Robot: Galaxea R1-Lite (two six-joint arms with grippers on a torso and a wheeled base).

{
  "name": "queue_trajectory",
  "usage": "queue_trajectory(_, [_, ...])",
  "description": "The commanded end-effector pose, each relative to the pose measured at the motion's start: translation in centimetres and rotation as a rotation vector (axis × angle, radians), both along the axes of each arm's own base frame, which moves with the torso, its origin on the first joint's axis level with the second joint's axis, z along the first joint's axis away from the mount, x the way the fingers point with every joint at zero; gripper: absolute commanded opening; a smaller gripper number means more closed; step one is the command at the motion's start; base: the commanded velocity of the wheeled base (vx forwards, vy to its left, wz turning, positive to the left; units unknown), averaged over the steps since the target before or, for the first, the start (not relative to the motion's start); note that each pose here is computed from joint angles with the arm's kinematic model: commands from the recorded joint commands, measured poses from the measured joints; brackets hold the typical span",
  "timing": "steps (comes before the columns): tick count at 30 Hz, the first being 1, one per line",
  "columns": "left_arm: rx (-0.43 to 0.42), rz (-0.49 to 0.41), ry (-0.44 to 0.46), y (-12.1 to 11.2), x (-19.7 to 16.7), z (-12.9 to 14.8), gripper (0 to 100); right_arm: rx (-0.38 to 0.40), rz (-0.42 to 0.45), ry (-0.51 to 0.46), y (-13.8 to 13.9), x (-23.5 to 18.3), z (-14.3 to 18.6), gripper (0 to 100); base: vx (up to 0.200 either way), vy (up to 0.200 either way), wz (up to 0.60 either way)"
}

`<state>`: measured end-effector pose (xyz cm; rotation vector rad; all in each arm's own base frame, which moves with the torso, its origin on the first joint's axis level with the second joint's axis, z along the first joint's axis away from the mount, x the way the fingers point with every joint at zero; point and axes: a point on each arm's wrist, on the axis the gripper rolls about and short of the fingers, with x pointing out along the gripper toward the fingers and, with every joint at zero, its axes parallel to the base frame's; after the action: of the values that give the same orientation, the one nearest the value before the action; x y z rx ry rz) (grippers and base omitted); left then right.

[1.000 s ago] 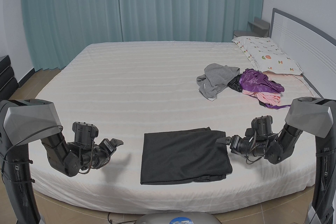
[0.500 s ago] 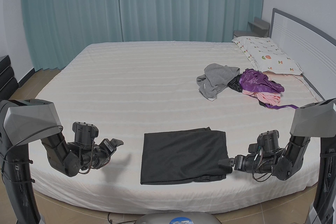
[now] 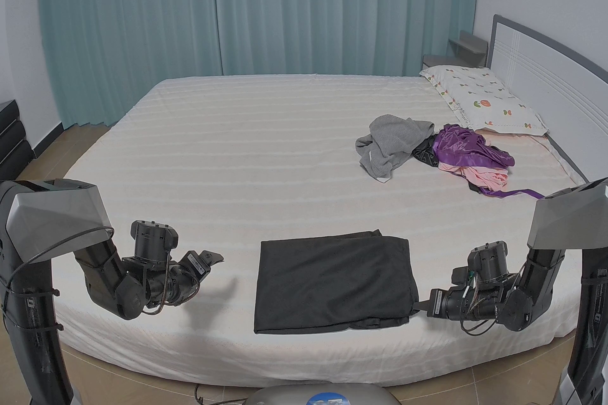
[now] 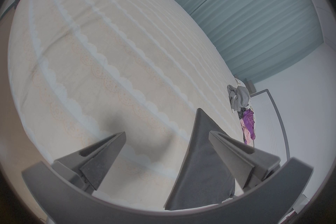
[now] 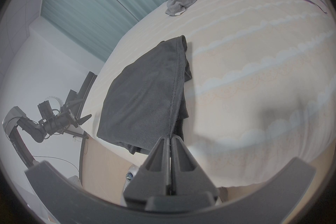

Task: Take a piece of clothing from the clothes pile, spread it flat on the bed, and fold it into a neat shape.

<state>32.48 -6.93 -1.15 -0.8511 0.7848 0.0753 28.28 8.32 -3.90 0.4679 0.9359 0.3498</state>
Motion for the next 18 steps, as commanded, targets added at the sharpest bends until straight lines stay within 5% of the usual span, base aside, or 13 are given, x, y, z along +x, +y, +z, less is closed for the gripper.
queue_trajectory(1, [-0.002, 0.001, -0.002, 0.0, 0.0, 0.0, 100, 0.003, -0.001, -0.009, -0.1, -0.3, 0.6, 0, 0.000, 0.000, 0.00])
queue_trajectory(18, [-0.003, 0.002, -0.001, 0.0, 0.0, 0.0, 100, -0.044, 0.026, -0.008, -1.3, -0.9, 0.2, 0, 0.000, 0.000, 0.00])
